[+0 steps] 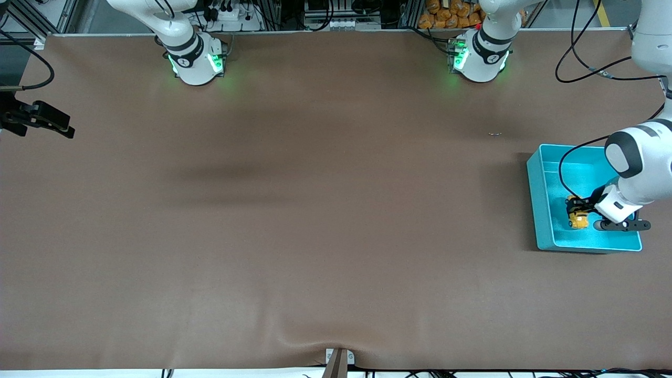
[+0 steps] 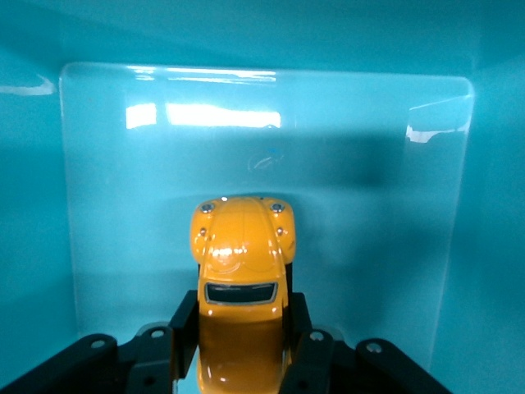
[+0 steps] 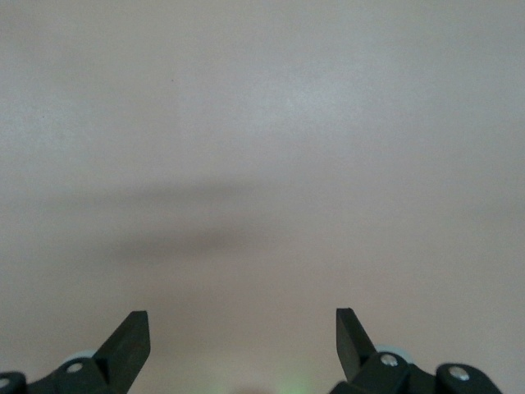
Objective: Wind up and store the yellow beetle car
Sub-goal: 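Lower the car into the teal bin and open the left gripper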
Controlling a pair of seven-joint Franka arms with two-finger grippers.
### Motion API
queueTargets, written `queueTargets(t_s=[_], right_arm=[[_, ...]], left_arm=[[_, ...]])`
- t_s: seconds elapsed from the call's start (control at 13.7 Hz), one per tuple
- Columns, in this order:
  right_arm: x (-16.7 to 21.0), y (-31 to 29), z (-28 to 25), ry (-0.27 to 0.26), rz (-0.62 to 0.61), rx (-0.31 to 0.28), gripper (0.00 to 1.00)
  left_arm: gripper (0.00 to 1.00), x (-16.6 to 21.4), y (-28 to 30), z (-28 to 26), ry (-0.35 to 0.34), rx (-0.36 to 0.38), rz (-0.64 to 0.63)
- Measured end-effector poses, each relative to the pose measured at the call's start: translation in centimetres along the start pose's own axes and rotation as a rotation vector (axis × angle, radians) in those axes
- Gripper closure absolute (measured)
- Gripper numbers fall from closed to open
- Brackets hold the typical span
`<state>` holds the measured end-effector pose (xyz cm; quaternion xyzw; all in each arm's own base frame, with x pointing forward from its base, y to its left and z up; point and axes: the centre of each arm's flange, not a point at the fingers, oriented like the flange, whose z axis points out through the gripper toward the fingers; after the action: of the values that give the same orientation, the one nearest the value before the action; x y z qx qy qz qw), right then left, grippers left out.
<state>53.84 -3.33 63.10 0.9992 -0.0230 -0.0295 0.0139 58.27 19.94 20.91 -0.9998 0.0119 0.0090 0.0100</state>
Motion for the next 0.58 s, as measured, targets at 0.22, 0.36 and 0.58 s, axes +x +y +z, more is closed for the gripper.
queueTargets(t_s=[0.22,0.36,0.58], right_arm=[[0.00,0.03,0.00,0.000,0.001,0.000,0.00],[0.00,0.09,0.00,0.000,0.002,0.000,0.00],[-0.02,0.64,0.02,-0.001,0.012,0.000,0.00]], left_arm=[[0.53,-0.08,0.01,0.64,-0.006,-0.003,0.049],[0.53,-0.12,-0.08,0.70,-0.006,-0.003,0.066],[0.53,-0.16,-0.08,0.88,-0.009,-0.004,0.067]])
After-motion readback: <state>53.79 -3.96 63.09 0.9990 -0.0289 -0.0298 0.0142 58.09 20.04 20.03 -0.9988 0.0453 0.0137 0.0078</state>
